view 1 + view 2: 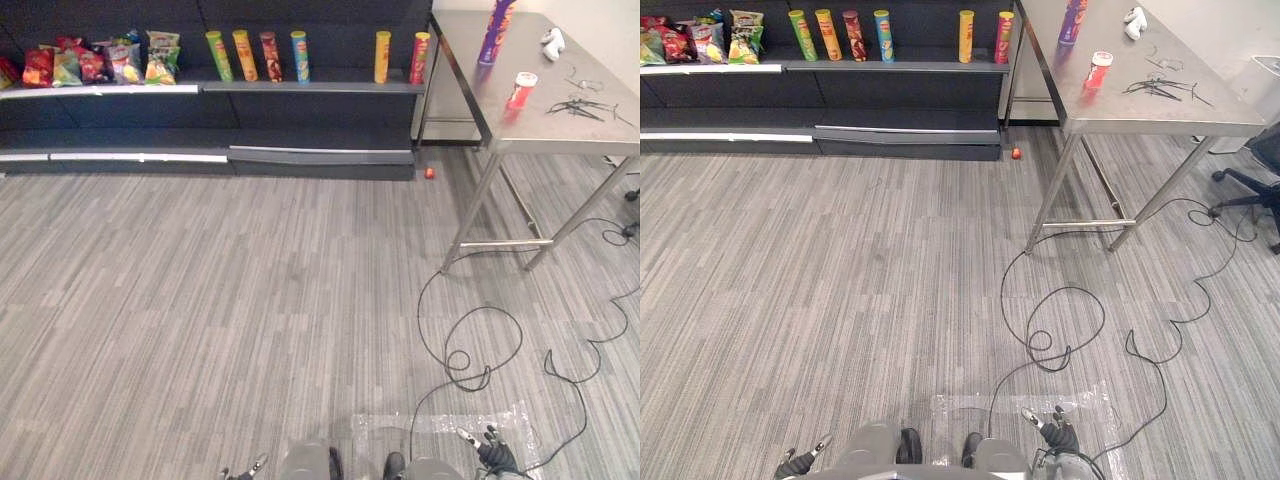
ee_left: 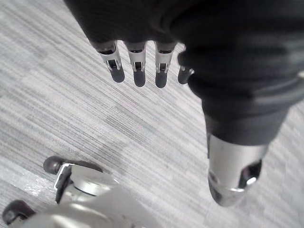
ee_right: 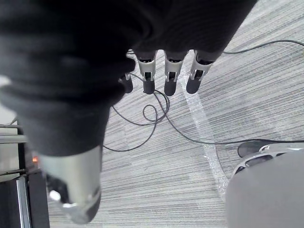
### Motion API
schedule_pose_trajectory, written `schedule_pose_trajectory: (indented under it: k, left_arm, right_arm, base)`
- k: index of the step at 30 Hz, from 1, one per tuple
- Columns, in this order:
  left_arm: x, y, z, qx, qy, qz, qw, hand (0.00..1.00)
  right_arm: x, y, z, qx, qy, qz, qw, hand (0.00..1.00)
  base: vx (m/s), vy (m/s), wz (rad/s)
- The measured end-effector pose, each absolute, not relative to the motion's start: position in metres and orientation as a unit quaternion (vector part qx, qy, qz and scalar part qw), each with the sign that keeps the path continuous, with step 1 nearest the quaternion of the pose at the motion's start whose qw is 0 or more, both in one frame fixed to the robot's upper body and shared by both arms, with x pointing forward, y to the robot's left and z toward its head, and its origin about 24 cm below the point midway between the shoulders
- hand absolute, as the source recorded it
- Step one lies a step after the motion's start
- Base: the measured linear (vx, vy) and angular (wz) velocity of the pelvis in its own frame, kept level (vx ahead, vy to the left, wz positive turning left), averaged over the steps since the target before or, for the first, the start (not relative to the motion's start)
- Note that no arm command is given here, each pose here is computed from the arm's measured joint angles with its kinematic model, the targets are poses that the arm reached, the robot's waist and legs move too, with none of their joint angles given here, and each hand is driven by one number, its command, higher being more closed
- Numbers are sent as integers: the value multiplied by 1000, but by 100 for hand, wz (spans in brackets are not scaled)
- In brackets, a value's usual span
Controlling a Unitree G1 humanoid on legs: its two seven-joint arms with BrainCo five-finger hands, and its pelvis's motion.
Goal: Put the gum and the chips on the shelf.
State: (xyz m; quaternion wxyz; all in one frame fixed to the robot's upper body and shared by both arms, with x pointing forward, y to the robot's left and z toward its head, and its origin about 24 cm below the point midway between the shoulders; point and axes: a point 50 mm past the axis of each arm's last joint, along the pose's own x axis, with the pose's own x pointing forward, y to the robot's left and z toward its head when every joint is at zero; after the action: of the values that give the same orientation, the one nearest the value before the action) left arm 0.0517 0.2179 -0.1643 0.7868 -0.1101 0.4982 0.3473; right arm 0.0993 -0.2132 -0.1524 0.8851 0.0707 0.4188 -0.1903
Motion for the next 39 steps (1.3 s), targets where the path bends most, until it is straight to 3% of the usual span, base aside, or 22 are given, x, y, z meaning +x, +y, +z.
schedule_pose_trajectory:
  k: [9, 13, 17, 23, 30, 39]
  left_arm:
    - [37, 206, -168, -167, 495, 356, 775, 0]
    - [37, 219, -165, -175, 479, 380, 772, 0]
    - [34, 218, -167, -178, 488, 385, 763, 0]
    - [39, 219, -165, -129, 495, 344, 788, 0]
    - [50, 219, -164, -106, 491, 314, 806, 0]
    - [50, 205, -166, -142, 493, 326, 794, 0]
  right_arm:
    - [91, -223, -150, 74, 409, -148, 897, 0]
    - [94, -205, -153, 102, 411, -129, 897, 0]
    - [88, -207, -155, 108, 417, -168, 887, 0]
    - [82, -216, -154, 118, 410, -203, 881, 0]
    - [92, -213, -149, 135, 372, -200, 897, 0]
    - [83, -221, -146, 124, 371, -207, 897, 0]
  base:
    - [246, 290, -14]
    - [406, 337, -8]
    - [301, 274, -9]
    - [294, 152, -12]
    - [290, -94, -8]
    - [353, -285, 32]
